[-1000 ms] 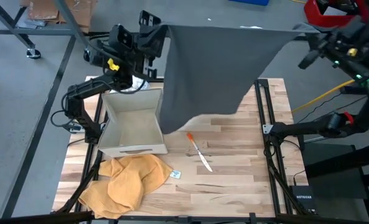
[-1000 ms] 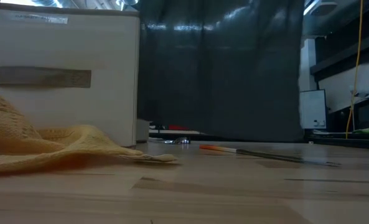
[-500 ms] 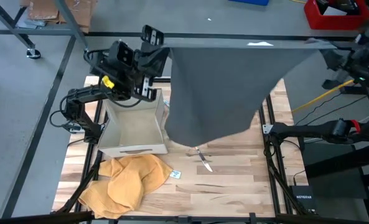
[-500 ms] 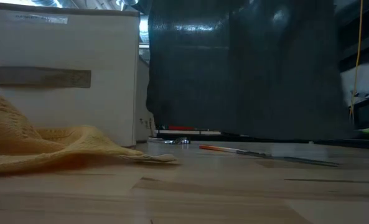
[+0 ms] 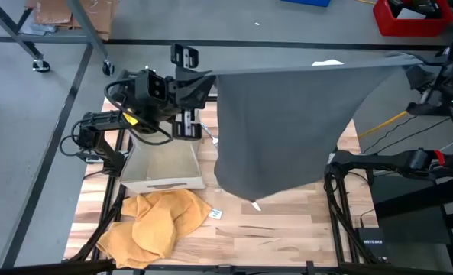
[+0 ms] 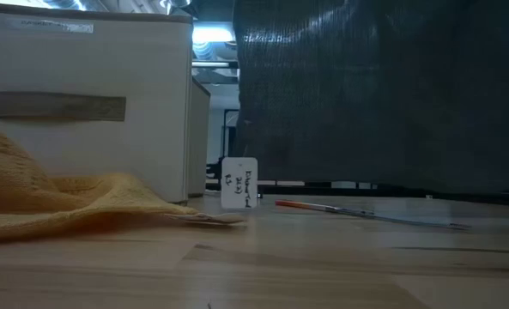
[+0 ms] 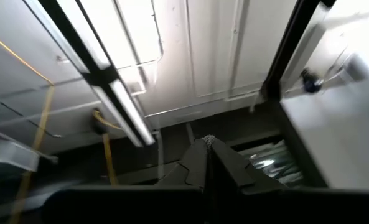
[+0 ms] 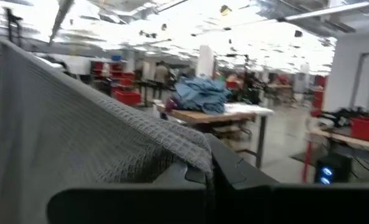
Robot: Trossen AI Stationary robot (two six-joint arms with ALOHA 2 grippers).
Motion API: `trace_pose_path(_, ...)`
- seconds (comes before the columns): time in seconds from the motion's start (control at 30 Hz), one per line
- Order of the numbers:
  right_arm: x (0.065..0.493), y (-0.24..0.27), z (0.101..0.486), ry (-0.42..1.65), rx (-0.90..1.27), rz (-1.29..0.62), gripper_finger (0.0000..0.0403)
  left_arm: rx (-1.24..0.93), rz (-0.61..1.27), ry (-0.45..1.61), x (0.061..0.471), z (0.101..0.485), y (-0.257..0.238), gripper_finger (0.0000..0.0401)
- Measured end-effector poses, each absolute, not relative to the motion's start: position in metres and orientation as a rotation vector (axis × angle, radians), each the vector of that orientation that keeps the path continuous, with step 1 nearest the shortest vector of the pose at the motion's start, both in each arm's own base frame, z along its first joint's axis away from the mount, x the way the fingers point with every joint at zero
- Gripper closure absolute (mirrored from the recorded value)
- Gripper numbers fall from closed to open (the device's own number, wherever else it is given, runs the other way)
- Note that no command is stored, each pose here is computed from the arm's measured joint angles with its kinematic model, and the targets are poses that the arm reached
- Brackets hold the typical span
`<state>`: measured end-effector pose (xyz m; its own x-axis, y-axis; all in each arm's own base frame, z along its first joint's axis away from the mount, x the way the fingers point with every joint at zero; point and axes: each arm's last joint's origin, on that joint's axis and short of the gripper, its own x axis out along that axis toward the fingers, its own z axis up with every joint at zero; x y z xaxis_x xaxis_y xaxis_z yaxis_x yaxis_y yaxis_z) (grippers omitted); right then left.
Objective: Fold towel
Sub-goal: Fold the gray kitchen towel
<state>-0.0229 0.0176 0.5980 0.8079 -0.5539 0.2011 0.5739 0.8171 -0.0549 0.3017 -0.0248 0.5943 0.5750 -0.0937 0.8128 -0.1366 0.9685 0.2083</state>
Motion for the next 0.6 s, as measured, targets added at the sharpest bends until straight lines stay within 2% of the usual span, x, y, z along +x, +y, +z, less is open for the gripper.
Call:
trace_pose_path(0.13, -0.014, 0.008, 0.589, -0.095, -0.090, -0.689, 0.0403, 0.335, 0.131, -0.862, 0.307, 0.590, -0.020, 0.0401)
trace_pose_path(0.33, 0.011, -0.017, 0.566, 0.152, -0.130, -0.878, 0.0403, 0.456, 0.352, -0.642, 0.318, 0.579, -0.002, 0.0401)
trace_pose_path(0.6, 0.056, -0.053, 0.533, 0.367, -0.193, -0.921, 0.0403, 0.517, 0.527, -0.374, 0.326, 0.563, 0.034, 0.0401)
